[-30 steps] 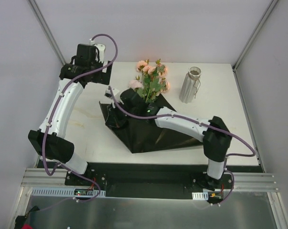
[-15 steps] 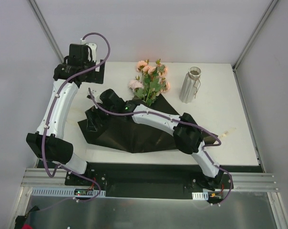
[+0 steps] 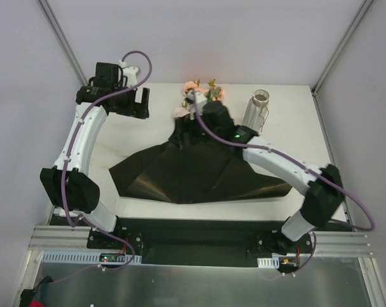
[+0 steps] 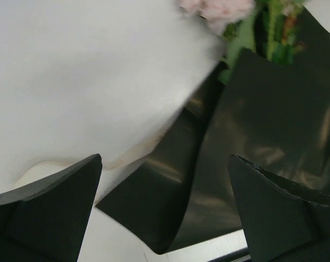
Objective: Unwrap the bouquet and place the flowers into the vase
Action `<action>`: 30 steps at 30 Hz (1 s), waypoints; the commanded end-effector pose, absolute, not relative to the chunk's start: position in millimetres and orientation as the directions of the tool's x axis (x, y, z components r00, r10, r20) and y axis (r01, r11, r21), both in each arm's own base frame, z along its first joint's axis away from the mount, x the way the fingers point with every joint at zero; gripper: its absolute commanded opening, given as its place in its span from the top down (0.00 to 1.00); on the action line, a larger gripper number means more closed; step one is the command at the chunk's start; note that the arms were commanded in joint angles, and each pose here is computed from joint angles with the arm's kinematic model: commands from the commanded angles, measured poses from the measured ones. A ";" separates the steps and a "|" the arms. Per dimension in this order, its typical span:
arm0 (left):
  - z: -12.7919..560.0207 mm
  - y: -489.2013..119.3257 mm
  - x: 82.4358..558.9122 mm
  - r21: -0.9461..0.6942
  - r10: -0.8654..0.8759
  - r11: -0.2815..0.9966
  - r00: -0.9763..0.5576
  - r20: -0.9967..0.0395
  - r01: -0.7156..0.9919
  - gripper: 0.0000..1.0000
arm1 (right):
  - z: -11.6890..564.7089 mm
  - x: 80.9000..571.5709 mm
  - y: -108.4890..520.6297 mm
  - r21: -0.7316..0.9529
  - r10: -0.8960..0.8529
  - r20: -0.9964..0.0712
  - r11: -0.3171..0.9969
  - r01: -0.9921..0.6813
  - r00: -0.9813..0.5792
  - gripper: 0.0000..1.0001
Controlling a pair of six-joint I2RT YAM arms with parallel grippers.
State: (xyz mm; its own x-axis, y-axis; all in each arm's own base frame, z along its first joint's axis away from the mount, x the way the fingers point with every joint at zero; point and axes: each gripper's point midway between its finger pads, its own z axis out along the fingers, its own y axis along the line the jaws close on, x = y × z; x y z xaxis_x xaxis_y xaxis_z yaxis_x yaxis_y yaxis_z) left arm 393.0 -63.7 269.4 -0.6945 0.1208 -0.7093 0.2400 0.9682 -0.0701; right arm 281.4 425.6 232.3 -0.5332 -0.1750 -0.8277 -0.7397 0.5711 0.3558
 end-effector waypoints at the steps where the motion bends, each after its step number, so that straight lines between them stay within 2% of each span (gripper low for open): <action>1: 212.2 -144.8 365.5 -0.356 0.246 0.775 -0.769 -0.590 0.522 0.01 | 291.7 303.3 341.9 0.316 -0.002 -0.903 0.673 -0.669 -0.429 0.14; 6: 166.5 -190.4 351.9 -0.417 0.416 0.623 -0.732 -0.540 0.662 0.01 | 279.1 302.9 265.5 0.322 0.048 -0.892 0.764 -0.559 -0.449 0.25; 12: 130.0 -214.1 350.9 -0.451 0.508 0.531 -0.695 -0.508 0.718 0.10 | 278.8 293.1 222.9 0.341 0.104 -0.889 0.801 -0.492 -0.446 0.32; 14: 117.4 -215.5 352.9 -0.450 0.530 0.524 -0.690 -0.492 0.723 0.12 | 274.5 290.1 216.5 0.348 0.112 -0.885 0.805 -0.481 -0.452 0.32; 20: 92.4 -208.3 370.3 -0.398 0.565 0.554 -0.681 -0.466 0.732 0.05 | 281.9 280.7 204.9 0.357 0.130 -0.888 0.799 -0.484 -0.441 0.33; 30: 83.6 -212.8 389.2 -0.352 0.589 0.541 -0.643 -0.489 0.764 0.04 | 281.6 274.8 200.5 0.369 0.134 -0.883 0.791 -0.487 -0.450 0.35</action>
